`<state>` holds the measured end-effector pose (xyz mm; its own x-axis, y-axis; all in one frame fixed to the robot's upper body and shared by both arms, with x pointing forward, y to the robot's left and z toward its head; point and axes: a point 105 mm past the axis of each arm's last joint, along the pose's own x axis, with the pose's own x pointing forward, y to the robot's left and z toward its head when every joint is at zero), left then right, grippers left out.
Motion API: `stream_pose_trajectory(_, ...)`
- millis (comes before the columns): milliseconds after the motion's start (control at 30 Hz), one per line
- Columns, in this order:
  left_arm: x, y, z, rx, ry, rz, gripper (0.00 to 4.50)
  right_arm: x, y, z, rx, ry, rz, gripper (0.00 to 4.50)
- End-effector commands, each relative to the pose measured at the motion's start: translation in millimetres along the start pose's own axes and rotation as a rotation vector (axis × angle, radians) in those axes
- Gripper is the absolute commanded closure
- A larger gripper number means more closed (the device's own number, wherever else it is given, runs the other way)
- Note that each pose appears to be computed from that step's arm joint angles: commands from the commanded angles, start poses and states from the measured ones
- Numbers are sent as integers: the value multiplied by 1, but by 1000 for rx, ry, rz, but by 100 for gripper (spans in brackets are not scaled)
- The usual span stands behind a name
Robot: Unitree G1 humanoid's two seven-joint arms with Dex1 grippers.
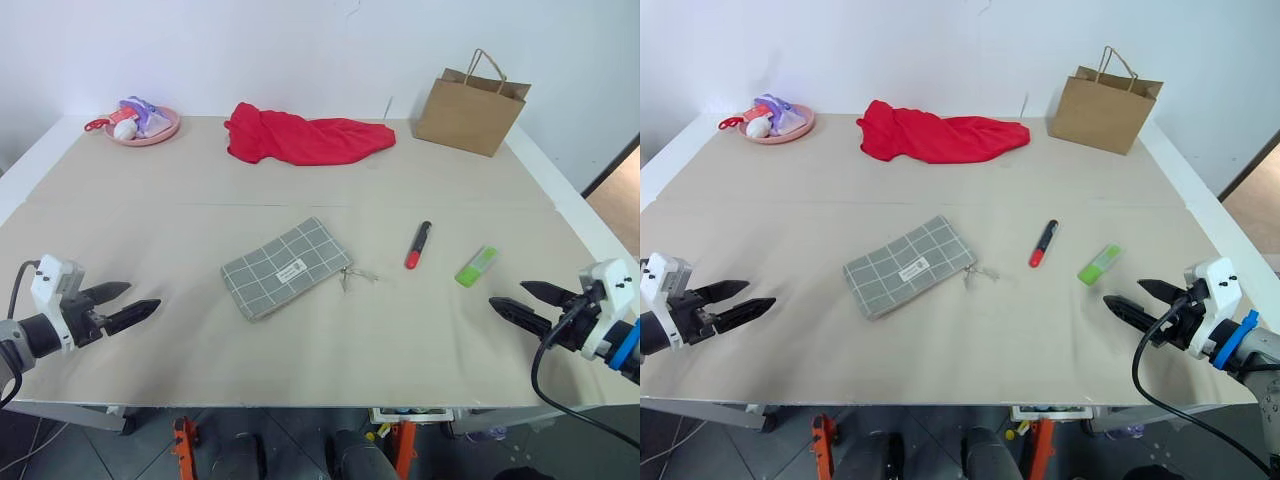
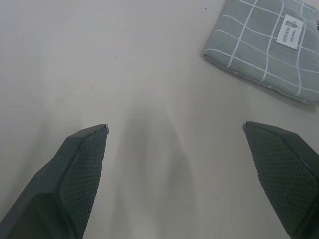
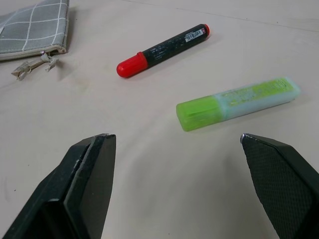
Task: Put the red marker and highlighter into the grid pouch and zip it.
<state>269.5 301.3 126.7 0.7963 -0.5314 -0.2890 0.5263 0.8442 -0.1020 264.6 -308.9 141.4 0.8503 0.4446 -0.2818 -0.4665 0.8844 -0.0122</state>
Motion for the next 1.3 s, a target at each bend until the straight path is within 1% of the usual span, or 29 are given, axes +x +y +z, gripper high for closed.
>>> stream_pose_trajectory(33, 3, -6, 14, 25, -26, -39, 0, 0, -2, 10, -26, -39, -12, 19)
stream_pose_trajectory(133, 10, -15, 23, 13, -41, -117, 0, 3, -1, 8, -18, -49, -15, 19)
stream_pose_trajectory(200, 14, -18, 22, 21, -16, -155, 0, 4, -1, 8, -15, -52, -16, 19)
stream_pose_trajectory(300, 18, -14, 21, 134, -9, -137, 0, 4, 0, 8, -6, -58, -7, 19)
stream_pose_trajectory(333, 19, -14, 20, 157, -2, -135, 0, 4, 0, 8, -4, -59, -5, 43)
stream_pose_trajectory(367, 19, -16, 19, 193, 9, -153, 0, 4, 0, 9, 2, -65, -4, 43)
stream_pose_trajectory(400, 20, -17, 19, 273, 22, -164, 0, 3, 0, 12, 17, -82, 0, 73)
stream_pose_trajectory(433, 22, -19, 19, 349, 32, -173, 0, 3, 1, 16, 24, -95, 13, 84)
stream_pose_trajectory(467, 24, -20, 20, 431, 37, -183, 0, 3, 3, 19, 28, -104, 27, 162)
stream_pose_trajectory(500, 26, -22, 21, 511, 39, -191, 0, 4, 6, 21, 29, -108, 42, 193)
stream_pose_trajectory(533, 30, -26, 25, 547, 22, -202, 0, 7, 10, 23, 24, -107, 61, 242)
stream_pose_trajectory(600, 38, -38, 32, 561, -25, -247, 0, 12, 18, 26, 21, -112, 101, 296)
stream_pose_trajectory(700, 46, -60, 32, 585, -47, -337, 0, 24, 40, 36, 5, -130, 203, 423)
stream_pose_trajectory(733, 48, -66, 28, 615, -35, -367, 0, 30, 50, 41, -7, -139, 250, 440)
stream_pose_trajectory(833, 54, -81, 18, 718, 9, -445, 0, 49, 74, 57, -36, -171, 346, 440)
stream_pose_trajectory(933, 61, -90, 16, 780, 14, -495, 0, 76, 92, 73, -83, -192, 399, 440)
stream_pose_trajectory(967, 63, -92, 16, 801, 15, -509, 0, 87, 96, 80, -97, -196, 390, 440)
stream_pose_trajectory(1033, 67, -93, 16, 885, 36, -532, 0, 117, 115, 92, -180, -195, 420, 440)
stream_pose_trajectory(1100, 72, -92, 15, 976, 56, -546, 0, 148, 130, 95, -299, -156, 412, 440)
stream_pose_trajectory(1167, 77, -90, 17, 1040, 44, -541, 0, 167, 141, 93, -391, -129, 412, 440)
stream_pose_trajectory(1300, 86, -93, 21, 1109, -23, -532, 0, 196, 143, 84, -501, -64, 363, 440)
